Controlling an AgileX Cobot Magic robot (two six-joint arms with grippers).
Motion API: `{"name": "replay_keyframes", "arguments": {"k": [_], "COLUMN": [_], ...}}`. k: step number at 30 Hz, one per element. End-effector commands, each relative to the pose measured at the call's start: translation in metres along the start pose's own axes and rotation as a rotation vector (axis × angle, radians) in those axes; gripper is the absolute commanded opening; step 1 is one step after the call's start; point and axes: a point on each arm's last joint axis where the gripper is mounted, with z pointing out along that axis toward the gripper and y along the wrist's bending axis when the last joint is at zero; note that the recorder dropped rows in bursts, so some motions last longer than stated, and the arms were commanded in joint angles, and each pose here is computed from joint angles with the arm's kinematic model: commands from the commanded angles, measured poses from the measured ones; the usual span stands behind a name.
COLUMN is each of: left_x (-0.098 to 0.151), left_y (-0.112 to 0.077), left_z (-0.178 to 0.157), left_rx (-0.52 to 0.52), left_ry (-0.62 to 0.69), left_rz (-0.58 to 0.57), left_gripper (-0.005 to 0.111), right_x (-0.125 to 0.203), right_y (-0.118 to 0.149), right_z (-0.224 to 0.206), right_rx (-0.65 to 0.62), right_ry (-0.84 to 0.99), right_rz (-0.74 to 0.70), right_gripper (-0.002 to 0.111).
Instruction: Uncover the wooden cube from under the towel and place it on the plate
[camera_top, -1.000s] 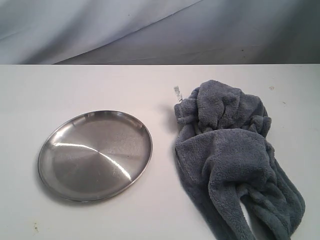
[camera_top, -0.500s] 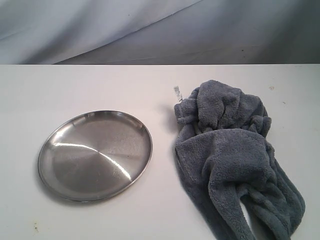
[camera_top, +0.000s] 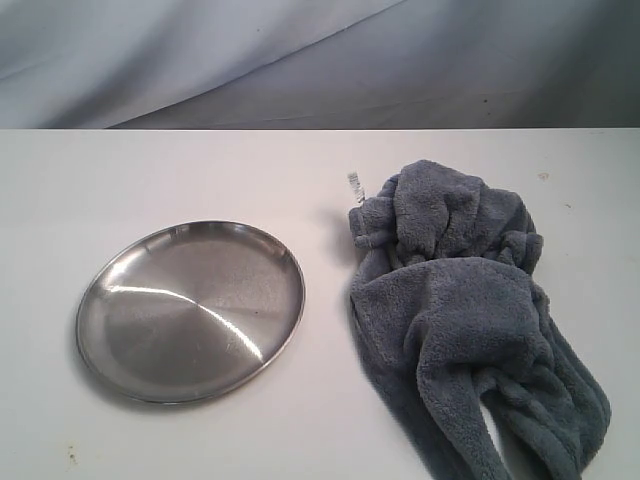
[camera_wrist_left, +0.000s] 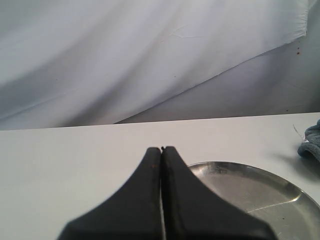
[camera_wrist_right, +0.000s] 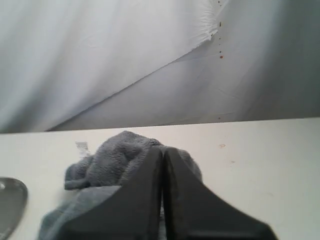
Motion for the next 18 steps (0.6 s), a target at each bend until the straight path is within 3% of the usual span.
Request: {"name": "replay_keyframes", "arguments": {"k": [1, 10, 18], "left_x": [0.001, 0.001, 0.001], "left_y": [0.0, 0.0, 0.0], "left_z": [0.0, 0.0, 0.0], "left_rx": [0.005, 0.005, 0.005], "left_ry": [-0.002, -0.002, -0.002], "left_rz": [-0.004, -0.004, -0.004], "left_gripper": [0.0, 0.0, 0.0], "right_x": [-0.005, -0.013, -0.058], "right_y": [-0.001, 0.004, 0.02], "right_z": [0.0, 0.003, 0.02], "right_rx": [0.0, -0.014, -0.086], "right_ry": [-0.066, 0.02, 0.267], "right_rz": [0.192, 0.26, 0.158], "right_gripper": [0.0, 0.0, 0.0]}}
